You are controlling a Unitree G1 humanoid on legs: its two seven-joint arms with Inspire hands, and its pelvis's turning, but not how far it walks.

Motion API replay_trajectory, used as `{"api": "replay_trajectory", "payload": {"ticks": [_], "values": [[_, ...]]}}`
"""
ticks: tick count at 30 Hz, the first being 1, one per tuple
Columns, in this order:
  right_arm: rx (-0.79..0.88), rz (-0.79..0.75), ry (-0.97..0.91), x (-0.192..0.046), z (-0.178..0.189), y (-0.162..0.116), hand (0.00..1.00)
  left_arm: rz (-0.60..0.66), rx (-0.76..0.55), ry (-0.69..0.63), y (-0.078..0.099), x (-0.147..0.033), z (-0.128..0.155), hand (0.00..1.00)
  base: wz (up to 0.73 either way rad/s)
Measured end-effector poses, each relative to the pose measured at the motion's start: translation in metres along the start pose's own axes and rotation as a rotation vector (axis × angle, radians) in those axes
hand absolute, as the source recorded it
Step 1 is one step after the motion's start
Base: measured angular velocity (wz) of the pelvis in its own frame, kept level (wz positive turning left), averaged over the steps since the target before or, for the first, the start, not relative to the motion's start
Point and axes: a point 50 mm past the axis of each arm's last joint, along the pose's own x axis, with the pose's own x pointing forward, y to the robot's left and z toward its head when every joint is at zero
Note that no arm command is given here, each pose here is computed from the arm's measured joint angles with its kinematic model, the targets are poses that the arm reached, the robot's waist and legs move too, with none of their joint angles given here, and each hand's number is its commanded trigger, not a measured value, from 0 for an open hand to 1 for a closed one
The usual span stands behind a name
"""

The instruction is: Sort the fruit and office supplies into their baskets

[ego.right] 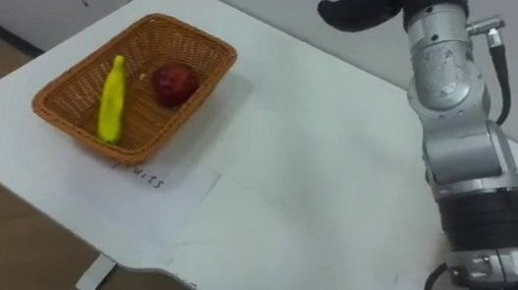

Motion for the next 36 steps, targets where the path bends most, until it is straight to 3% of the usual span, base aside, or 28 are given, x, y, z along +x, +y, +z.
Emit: {"api": "replay_trajectory", "payload": {"ticks": [6, 11, 17, 25, 36], "values": [[-0.027, -0.138, -0.042, -0.002, 0.007, -0.045, 0.00, 0.016, -0.016, -0.033, 0.005, 0.001, 0.004, 0.00, -0.21], [-0.032, -0.262, 0.007, -0.026, -0.012, -0.071, 0.00, 0.048, -0.021, -0.037, 0.011, 0.002, 0.003, 0.00, -0.16], [0.037, -0.375, 0.167, -0.065, -0.054, -0.092, 0.00, 0.110, -0.038, -0.017, 0.017, -0.001, -0.014, 0.00, -0.07], [0.121, -0.710, 0.326, -0.134, -0.092, -0.130, 0.00, 0.136, -0.029, 0.098, 0.006, -0.012, -0.055, 0.00, -0.17], [0.174, -1.063, 0.627, -0.234, -0.134, -0.139, 0.00, 0.177, -0.066, 0.116, 0.002, -0.014, -0.056, 0.00, -0.06]]}}
